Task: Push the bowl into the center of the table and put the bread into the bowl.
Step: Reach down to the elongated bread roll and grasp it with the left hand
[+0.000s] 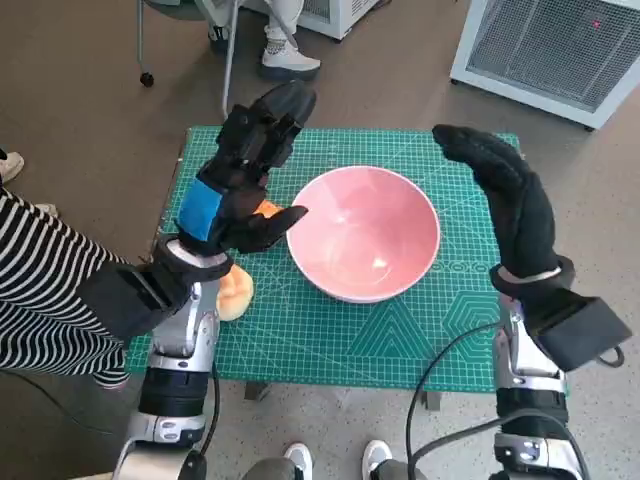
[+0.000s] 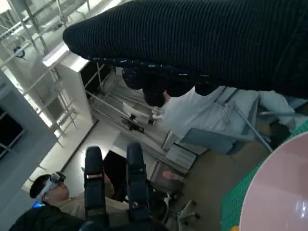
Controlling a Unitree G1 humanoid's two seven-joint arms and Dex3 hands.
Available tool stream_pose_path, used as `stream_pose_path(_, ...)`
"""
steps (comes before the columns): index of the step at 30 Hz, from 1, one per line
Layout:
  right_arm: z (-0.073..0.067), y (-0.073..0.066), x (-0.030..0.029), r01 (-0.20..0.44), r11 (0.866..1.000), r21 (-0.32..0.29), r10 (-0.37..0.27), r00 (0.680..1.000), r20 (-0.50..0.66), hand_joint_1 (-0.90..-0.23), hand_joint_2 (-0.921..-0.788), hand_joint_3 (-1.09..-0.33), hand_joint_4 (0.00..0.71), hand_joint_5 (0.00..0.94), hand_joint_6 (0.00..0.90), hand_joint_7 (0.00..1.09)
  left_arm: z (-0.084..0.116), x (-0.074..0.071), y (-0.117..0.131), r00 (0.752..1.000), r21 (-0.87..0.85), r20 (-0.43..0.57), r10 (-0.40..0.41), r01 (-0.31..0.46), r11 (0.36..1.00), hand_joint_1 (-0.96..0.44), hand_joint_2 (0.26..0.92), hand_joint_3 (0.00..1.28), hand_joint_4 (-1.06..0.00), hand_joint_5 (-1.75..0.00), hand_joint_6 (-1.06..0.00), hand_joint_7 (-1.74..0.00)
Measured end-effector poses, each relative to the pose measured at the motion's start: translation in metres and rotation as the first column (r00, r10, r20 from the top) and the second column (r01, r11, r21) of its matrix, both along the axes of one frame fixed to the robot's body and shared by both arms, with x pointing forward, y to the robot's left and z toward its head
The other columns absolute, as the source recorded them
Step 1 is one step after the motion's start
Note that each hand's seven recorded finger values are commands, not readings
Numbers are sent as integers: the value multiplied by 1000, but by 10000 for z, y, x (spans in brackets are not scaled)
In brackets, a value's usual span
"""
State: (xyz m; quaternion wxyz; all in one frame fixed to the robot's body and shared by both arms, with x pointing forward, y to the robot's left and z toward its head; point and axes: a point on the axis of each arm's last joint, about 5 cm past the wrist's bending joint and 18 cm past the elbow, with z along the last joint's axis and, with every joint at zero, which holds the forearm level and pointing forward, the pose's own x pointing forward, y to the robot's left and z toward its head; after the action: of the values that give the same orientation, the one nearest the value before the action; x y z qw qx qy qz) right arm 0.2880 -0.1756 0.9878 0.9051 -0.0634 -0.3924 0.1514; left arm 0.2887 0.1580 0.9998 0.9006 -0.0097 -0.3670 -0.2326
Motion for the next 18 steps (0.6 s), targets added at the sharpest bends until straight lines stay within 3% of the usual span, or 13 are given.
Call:
stream_pose_path(7, 4, 15, 1, -2, 1000, 3, 2, 1000, -2, -853, -921, -747, 187, 0, 5, 607, 15, 20, 137, 1000, 40, 11, 24, -25, 999, -583, 920, 228, -184, -5, 1, -564)
stream_pose_path(11, -1, 18, 2, -3, 1000, 4, 3, 1000, -4, -853, -921, -747, 187, 0, 1, 614, 55, 40, 283, 989, 174, 49, 137, -144, 974, -572, 920, 136, -200, -10, 0, -542)
stream_pose_path(14, -5, 14, 3, -2, 1000, 5, 2, 1000, -6, -854, -921, -746, 187, 1, 0, 618, 107, 44, 423, 966, 313, 83, 243, -257, 914, -554, 909, 64, -204, -6, -16, -485)
stream_pose_path(18, -9, 12, 5, -1, 1000, 6, 1, 1000, -8, -855, -921, -745, 188, 1, 0, 621, 173, 73, 600, 927, 498, 127, 354, -368, 785, -537, 863, 14, -202, -1, -95, -318)
